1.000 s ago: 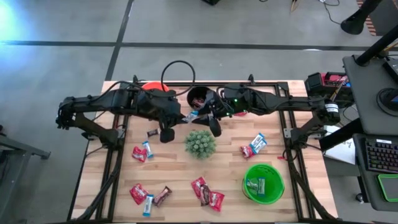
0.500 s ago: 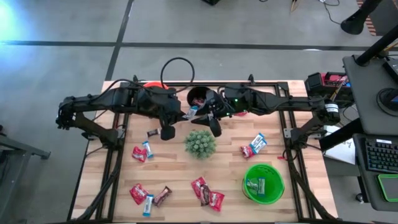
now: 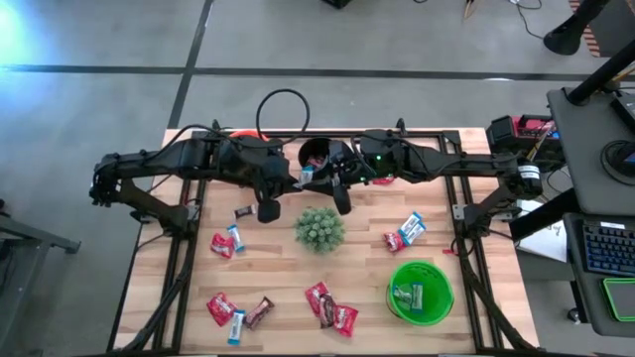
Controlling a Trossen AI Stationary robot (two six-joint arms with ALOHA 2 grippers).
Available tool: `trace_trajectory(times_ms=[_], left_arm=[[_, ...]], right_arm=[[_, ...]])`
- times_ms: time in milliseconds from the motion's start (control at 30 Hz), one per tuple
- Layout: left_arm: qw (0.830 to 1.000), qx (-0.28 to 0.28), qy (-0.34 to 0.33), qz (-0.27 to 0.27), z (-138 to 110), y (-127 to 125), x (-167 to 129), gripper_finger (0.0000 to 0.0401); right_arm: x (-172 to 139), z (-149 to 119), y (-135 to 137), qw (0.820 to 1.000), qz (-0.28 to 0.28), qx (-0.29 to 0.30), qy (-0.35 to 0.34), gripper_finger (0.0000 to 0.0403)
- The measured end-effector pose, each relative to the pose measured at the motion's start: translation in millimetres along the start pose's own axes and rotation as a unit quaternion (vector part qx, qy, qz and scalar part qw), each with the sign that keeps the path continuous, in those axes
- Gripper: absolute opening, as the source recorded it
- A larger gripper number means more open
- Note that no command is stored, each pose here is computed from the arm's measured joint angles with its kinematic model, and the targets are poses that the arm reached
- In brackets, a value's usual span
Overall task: Sort candy
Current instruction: Put the blue chocolate into the green bucket
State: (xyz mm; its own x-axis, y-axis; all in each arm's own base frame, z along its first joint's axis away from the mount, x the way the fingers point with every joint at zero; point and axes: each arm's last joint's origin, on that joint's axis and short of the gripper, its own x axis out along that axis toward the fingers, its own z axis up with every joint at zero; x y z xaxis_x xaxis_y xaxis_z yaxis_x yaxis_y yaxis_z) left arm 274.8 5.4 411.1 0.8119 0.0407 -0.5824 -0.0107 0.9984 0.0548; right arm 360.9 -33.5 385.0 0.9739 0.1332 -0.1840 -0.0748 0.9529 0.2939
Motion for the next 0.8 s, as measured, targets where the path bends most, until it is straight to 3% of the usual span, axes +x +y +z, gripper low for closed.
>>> trace_trajectory(times_ms=[200,500,800], left_arm=[[1.0,0.002,0.006,0.007,-1.3,2.6,0.6,0.0003],[1.0,-0.001,0.009,0.017,-2.0,5.6,1.4,0.0019],[1.0,-0.007,0.021,0.017,-3.0,5.6,-1.9,0.0102]], right_arm=[[3.7,-2.0,-4.2,0.999,-0.02,0.03,-0.003,0.0018],[3.6,-2.5,-4.5,0.999,-0.024,0.042,-0.001,0.0009],[-3.4,-2.1,-3.8,0.998,-0.04,0.043,0.013,0.0009]])
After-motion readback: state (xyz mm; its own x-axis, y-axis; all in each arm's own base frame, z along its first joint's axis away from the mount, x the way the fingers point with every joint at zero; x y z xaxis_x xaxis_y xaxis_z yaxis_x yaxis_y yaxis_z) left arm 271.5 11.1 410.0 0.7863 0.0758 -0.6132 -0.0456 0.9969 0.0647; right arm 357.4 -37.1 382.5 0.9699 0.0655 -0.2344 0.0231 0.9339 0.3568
